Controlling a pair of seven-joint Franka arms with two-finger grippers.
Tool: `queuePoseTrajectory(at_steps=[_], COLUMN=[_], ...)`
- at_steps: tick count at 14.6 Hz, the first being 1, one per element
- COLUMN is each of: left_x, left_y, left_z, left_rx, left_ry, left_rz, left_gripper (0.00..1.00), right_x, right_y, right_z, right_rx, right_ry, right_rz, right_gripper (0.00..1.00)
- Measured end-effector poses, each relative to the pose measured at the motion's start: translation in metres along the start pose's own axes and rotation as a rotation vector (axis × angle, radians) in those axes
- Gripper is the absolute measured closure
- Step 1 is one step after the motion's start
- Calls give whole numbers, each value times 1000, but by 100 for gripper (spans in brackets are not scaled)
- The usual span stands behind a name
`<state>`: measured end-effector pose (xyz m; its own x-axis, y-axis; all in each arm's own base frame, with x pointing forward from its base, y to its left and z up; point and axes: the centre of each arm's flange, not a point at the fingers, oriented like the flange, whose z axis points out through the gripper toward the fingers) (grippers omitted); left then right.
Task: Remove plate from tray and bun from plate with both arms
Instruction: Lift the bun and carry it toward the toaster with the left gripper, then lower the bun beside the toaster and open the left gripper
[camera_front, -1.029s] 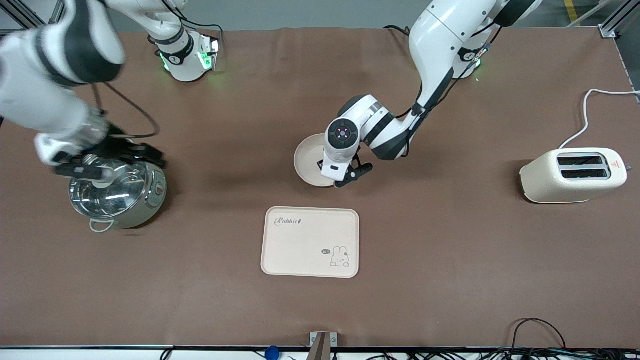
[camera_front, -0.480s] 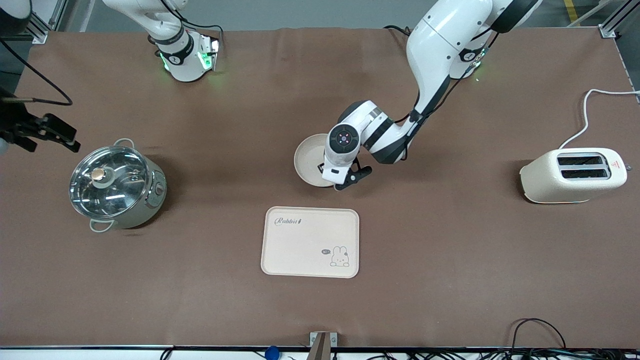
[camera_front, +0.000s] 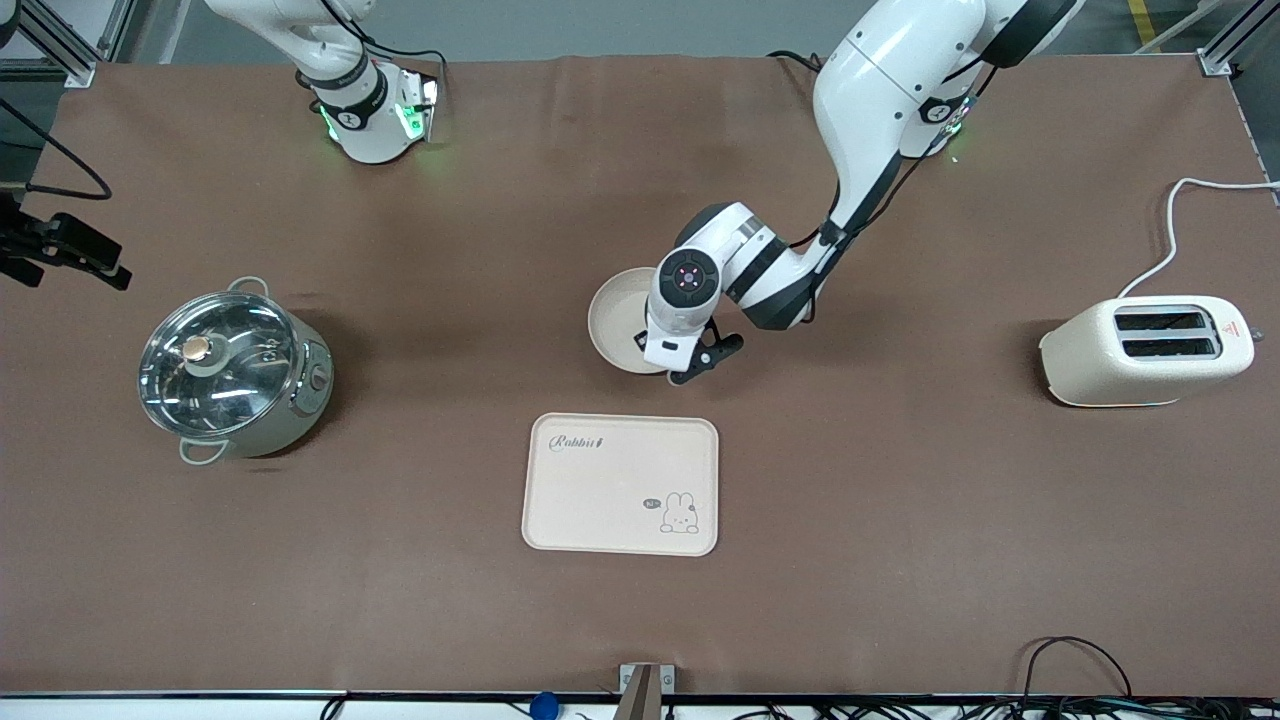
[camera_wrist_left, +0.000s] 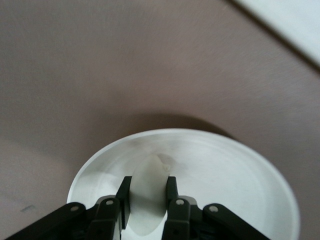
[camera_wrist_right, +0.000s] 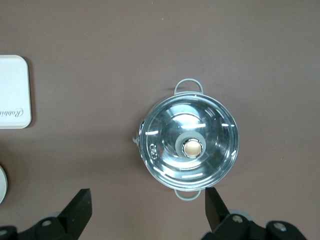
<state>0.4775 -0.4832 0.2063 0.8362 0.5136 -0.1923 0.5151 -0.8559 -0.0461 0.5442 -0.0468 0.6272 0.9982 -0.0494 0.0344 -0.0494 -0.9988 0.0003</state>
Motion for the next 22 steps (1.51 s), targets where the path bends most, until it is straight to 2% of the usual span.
queuePoseTrajectory(at_steps=[3, 5, 7, 10, 12, 14, 17, 18, 22], left_x=[28, 71, 130, 223, 276, 309, 328, 331, 333], left_y=[0, -18, -48, -109, -151, -181, -203, -207, -210], left_z=[-65, -108, -127, -113, -89, -70, -57, -54, -51], left_rx=[-53, -78, -76, -5, 46, 71, 85, 89, 88], left_ry=[34, 60, 98, 159, 159, 138, 114, 110, 106], left_rz=[-40, -96, -134, -202, -225, -244, -260, -266, -272], left_gripper=[66, 65, 64, 63, 60, 60, 58, 54, 18], right_x=[-3, -4, -6, -10, -12, -13, -14, -14, -14], right_y=[-2, -4, -5, -6, -7, -7, -7, -7, -7], right_z=[-8, -8, -7, -5, -5, -6, -8, -9, -9], right_rx=[1, 1, 1, 3, 3, 3, 3, 3, 3], right_ry=[-16, -25, -40, -76, -86, -89, -87, -86, -86], right_rz=[-4, -7, -9, -11, -12, -13, -13, -13, -13], right_gripper=[0, 0, 0, 0, 0, 0, 0, 0, 0])
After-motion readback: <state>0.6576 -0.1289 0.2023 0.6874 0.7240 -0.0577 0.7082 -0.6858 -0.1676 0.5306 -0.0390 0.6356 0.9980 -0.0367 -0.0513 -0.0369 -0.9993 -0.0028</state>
